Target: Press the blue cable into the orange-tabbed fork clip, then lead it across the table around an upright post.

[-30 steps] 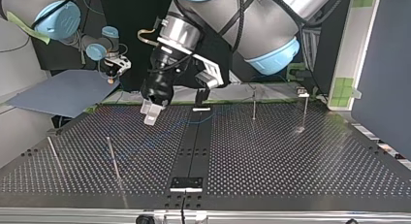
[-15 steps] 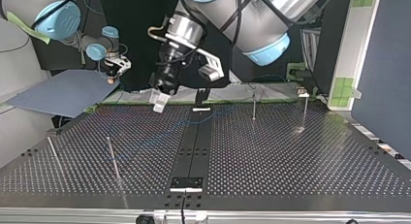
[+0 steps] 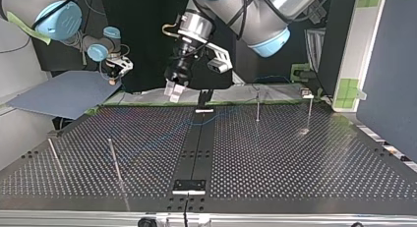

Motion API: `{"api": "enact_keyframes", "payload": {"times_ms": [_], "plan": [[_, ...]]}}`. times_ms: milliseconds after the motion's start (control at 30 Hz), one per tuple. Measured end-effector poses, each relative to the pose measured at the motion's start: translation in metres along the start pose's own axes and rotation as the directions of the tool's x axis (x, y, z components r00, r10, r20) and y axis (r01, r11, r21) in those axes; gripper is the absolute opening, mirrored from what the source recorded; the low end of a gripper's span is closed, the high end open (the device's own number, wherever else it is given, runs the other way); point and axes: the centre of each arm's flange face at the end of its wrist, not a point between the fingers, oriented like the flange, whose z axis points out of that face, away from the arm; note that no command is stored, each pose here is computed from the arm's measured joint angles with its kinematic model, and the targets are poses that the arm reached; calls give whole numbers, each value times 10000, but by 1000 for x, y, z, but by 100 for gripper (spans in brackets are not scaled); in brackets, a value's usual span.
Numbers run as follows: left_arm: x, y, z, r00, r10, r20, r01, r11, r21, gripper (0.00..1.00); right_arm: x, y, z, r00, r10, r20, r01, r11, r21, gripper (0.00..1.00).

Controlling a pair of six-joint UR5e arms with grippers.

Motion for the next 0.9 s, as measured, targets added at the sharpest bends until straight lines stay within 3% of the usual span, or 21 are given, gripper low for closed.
{"api": "enact_keyframes", "payload": {"times_ms": [700, 900], "plan": [[56, 46, -46, 9985, -483, 256, 498, 9969, -612, 100, 1, 0, 2, 10000, -2, -29, 2, 10000, 4, 0], [72, 61, -65, 9994, -358, -36, 354, 9961, -810, 100, 2, 0, 2, 10000, -4, -36, 4, 10000, 6, 0]]}}
